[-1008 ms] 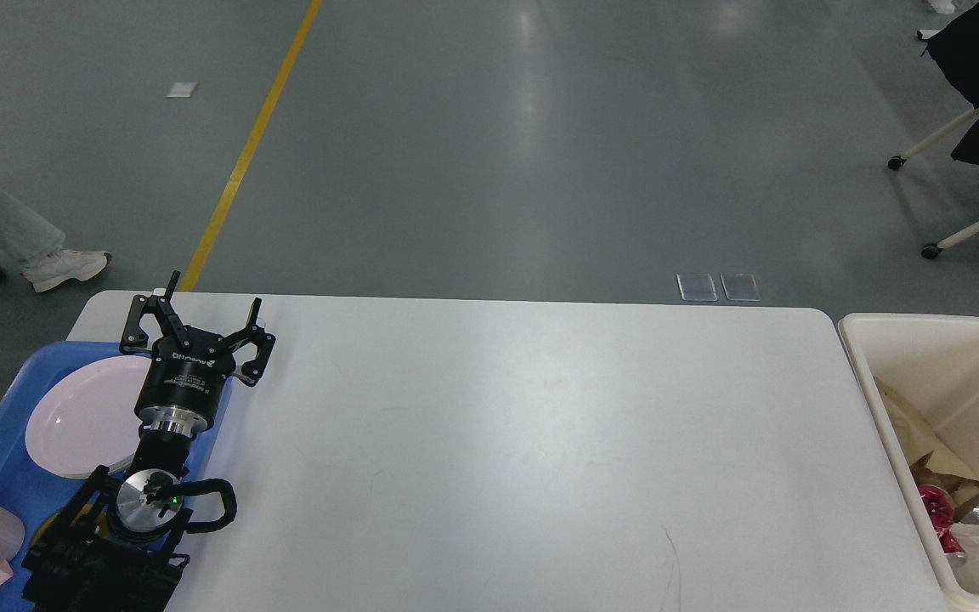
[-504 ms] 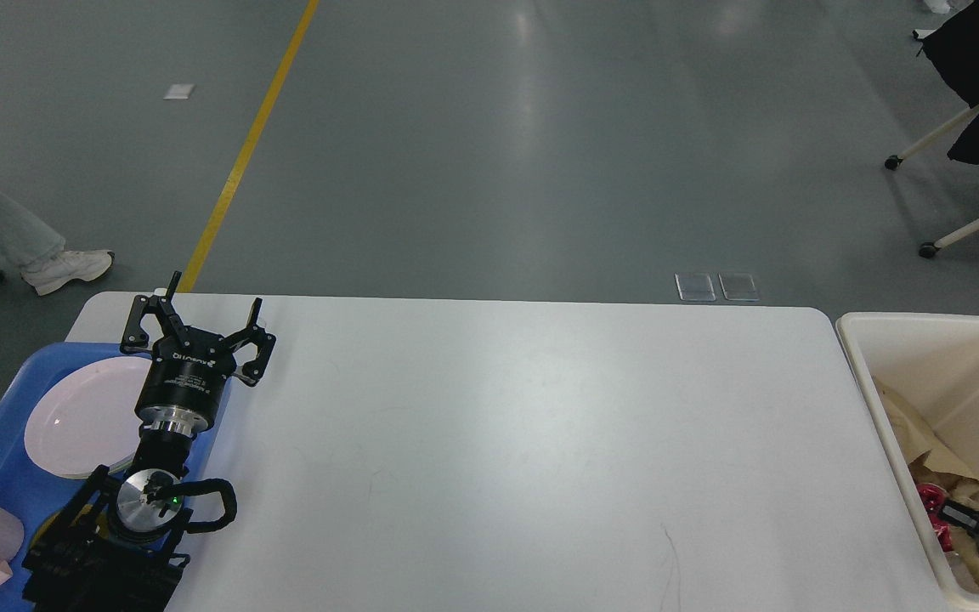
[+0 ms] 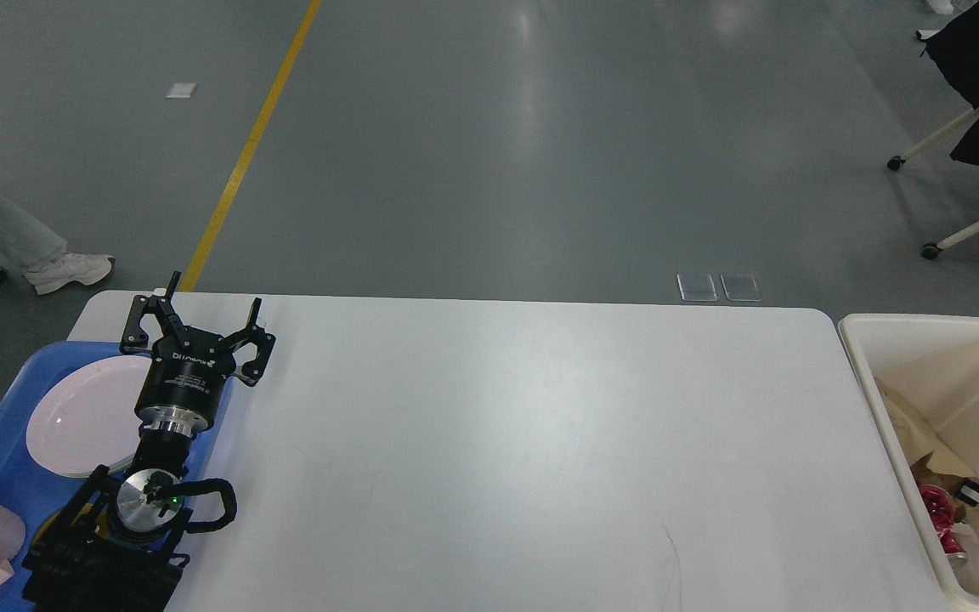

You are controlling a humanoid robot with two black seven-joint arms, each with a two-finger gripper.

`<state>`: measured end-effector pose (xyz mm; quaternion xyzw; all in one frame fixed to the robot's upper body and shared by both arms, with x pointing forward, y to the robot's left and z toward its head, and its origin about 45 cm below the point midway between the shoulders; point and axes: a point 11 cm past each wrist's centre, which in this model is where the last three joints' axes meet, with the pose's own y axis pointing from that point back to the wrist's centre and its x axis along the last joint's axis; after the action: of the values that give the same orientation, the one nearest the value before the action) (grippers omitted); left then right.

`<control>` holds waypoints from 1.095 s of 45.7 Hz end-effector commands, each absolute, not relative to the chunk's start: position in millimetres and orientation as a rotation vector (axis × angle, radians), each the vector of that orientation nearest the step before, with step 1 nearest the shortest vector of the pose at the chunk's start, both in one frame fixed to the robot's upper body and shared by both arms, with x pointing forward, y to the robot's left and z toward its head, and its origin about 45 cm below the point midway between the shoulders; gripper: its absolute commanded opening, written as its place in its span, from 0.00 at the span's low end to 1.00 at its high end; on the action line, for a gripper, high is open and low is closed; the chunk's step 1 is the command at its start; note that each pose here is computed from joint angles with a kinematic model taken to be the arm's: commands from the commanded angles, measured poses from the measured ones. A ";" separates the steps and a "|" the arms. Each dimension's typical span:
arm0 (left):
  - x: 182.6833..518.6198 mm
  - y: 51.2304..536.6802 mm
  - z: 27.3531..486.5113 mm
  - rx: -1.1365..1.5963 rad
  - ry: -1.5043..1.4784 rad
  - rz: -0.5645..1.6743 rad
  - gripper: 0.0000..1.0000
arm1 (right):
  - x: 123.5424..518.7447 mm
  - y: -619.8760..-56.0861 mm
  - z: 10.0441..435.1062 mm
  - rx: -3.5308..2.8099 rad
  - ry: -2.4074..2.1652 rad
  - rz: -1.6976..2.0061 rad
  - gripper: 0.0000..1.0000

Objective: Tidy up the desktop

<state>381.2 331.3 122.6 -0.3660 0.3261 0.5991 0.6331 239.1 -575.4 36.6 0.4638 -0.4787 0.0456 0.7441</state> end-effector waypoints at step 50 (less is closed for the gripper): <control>381.3 331.5 122.7 -0.838 0.745 1.371 0.96 | 351.9 -524.3 140.3 1.666 -2.668 -0.520 1.00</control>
<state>381.3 331.5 122.7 -0.3666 0.3256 0.5993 0.6328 349.0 -538.4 131.7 0.4758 -0.8637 -0.1601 0.0456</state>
